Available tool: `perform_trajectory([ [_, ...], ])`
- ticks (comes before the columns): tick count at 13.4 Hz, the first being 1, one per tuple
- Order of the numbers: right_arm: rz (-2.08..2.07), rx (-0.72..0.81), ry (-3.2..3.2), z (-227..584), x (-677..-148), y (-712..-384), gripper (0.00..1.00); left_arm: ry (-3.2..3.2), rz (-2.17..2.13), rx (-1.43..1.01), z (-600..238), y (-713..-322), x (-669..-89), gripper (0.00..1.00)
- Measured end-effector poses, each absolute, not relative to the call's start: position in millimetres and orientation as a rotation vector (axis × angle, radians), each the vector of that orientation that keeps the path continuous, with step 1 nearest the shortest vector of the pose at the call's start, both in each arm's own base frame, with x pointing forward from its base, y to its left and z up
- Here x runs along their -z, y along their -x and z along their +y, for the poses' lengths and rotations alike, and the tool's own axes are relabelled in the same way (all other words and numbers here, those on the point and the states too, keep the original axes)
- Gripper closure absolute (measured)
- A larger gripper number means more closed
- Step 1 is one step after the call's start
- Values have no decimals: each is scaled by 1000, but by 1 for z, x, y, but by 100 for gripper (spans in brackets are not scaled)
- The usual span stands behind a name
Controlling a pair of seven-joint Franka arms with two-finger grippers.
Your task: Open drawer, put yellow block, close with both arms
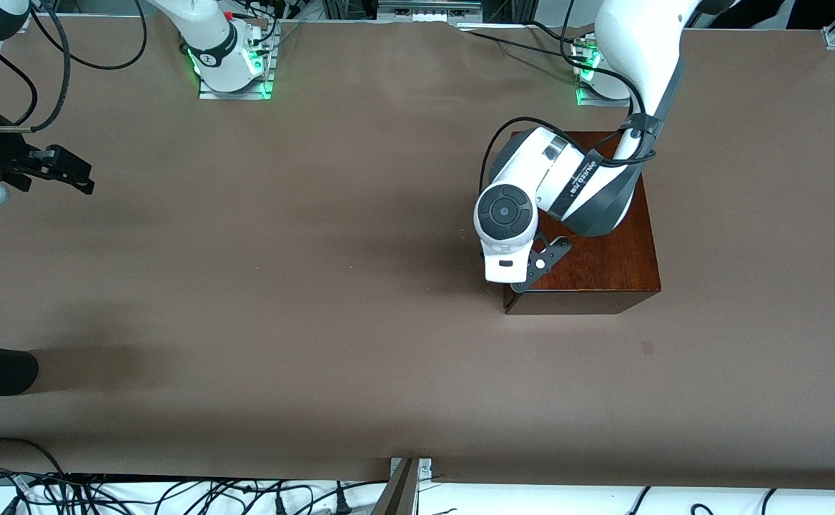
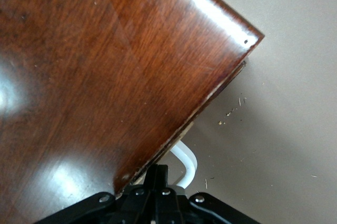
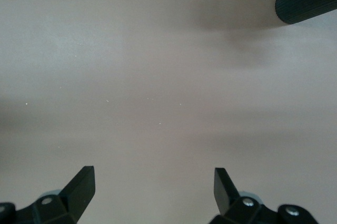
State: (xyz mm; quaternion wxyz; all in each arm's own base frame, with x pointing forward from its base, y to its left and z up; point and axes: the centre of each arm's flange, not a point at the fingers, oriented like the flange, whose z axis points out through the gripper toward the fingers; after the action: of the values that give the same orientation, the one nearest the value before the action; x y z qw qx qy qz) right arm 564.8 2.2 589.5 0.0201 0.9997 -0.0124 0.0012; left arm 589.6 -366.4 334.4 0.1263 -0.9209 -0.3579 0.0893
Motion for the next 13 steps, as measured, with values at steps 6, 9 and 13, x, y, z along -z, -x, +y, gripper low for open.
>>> perform_trajectory([
  [6,-39,-3,-3101,2,-589,-565,0,2824,-1081,-269,-389,-575,-413,66],
  [9,-39,-2,-3101,2,-589,-565,0,2913,-1075,-224,-386,-568,-468,38],
  [13,-38,1,-3101,2,-589,-565,0,3005,-991,-175,-341,-571,-531,0],
])
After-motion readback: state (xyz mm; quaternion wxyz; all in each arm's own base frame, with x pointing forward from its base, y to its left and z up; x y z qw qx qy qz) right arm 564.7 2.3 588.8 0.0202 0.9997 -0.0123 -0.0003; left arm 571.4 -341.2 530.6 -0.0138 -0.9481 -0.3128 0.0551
